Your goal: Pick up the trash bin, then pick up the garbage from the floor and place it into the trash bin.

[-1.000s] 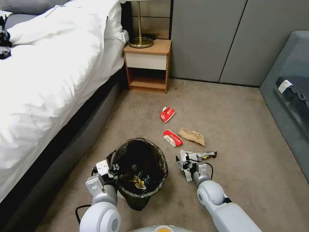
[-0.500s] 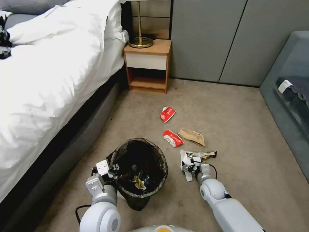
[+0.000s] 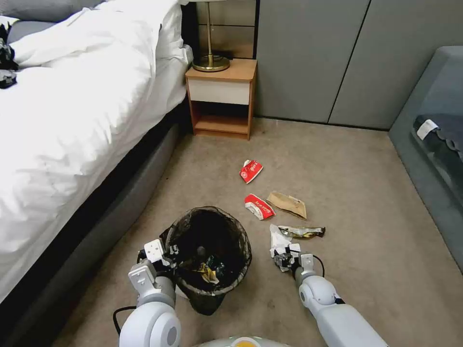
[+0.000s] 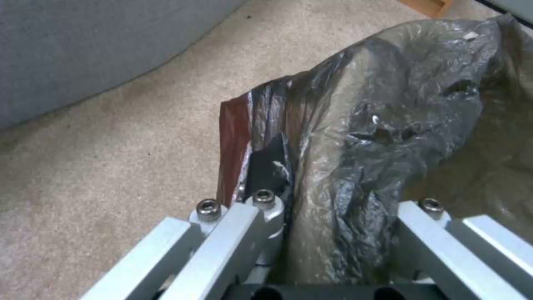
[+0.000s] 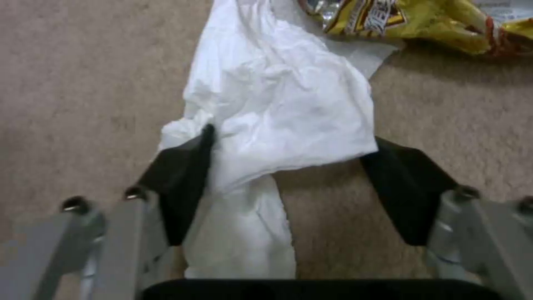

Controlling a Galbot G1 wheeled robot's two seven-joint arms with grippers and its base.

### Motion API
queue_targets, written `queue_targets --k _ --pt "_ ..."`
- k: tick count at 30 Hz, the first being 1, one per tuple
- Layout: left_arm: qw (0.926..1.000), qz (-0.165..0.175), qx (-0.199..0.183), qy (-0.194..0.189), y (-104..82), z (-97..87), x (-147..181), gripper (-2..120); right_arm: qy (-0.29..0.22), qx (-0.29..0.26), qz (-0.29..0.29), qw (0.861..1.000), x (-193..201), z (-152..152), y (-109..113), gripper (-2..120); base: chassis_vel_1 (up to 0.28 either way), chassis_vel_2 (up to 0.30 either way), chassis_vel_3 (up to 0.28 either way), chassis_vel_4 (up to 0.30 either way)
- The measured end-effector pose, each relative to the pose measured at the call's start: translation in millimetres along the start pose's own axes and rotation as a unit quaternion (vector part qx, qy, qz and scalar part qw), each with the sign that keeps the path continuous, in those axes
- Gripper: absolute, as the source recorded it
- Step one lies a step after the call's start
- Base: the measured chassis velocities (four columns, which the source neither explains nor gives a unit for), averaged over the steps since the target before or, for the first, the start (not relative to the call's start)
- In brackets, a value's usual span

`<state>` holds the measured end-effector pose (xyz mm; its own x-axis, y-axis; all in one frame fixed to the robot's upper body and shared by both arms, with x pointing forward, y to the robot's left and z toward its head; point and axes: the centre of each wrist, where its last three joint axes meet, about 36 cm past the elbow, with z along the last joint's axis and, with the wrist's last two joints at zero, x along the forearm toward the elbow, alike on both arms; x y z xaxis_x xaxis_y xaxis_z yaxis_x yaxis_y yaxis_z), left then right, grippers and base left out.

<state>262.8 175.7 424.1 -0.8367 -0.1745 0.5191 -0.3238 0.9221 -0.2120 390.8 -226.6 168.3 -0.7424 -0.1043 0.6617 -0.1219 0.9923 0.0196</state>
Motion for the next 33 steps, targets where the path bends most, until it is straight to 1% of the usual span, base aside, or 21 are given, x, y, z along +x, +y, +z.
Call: queue_targets --k 1,2,5,6,9,10,11,13,14,15,17,27,29,31,33 --pt "1.0000 0.000 0.000 0.000 0.0 0.0 0 75 -0.003 0.002 0.000 1.000 0 0 0 59 0.000 0.000 0.000 0.000" --pt "1.0000 0.000 0.000 0.000 0.0 0.0 0 75 -0.003 0.002 0.000 1.000 0 0 0 59 0.000 0.000 0.000 0.000" --pt "1.0000 0.000 0.000 0.000 0.0 0.0 0 75 -0.010 0.008 -0.001 1.000 0 0 1 45 0.000 0.000 0.000 0.000" --pt "1.0000 0.000 0.000 0.000 0.0 0.0 0 75 -0.010 0.008 -0.001 1.000 0 0 1 45 0.000 0.000 0.000 0.000" --pt "1.0000 0.000 0.000 0.000 0.0 0.0 0 75 -0.019 0.014 -0.002 1.000 -2 -2 1 29 0.000 0.000 0.000 0.000" --pt "1.0000 0.000 0.000 0.000 0.0 0.0 0 75 -0.019 0.014 -0.002 1.000 -2 -2 1 29 0.000 0.000 0.000 0.000" --pt "1.0000 0.000 0.000 0.000 0.0 0.0 0 75 -0.021 0.017 -0.002 1.000 -3 -3 1 26 0.000 0.000 0.000 0.000" --pt "1.0000 0.000 0.000 0.000 0.0 0.0 0 75 -0.028 0.022 -0.003 0.999 -5 -5 1 14 0.000 0.000 0.000 0.000" --pt "1.0000 0.000 0.000 0.000 0.0 0.0 0 75 -0.028 0.022 -0.003 0.999 -5 -5 1 14 0.000 0.000 0.000 0.000" --pt "1.0000 0.000 0.000 0.000 0.0 0.0 0 75 -0.031 0.024 -0.004 0.999 -5 -6 1 11 0.000 0.000 0.000 0.000" --pt "1.0000 0.000 0.000 0.000 0.0 0.0 0 75 -0.034 0.025 -0.007 0.999 -6 -8 1 1 0.000 0.000 0.000 0.000" --pt "1.0000 0.000 0.000 0.000 0.0 0.0 0 75 -0.047 0.038 -0.015 0.998 -5 -8 -2 0 0.000 0.000 0.000 0.000" --pt "1.0000 0.000 0.000 0.000 0.0 0.0 0 75 -0.061 0.039 -0.020 0.997 -1 -11 -1 0 0.000 0.000 0.000 0.000" --pt "1.0000 0.000 0.000 0.000 0.0 0.0 0 75 -0.064 0.040 -0.021 0.997 0 -12 -1 0 0.000 0.000 0.000 0.000" --pt "1.0000 0.000 0.000 0.000 0.0 0.0 0 75 -0.102 0.058 -0.025 0.993 11 -24 3 0 0.000 0.000 0.000 0.000"
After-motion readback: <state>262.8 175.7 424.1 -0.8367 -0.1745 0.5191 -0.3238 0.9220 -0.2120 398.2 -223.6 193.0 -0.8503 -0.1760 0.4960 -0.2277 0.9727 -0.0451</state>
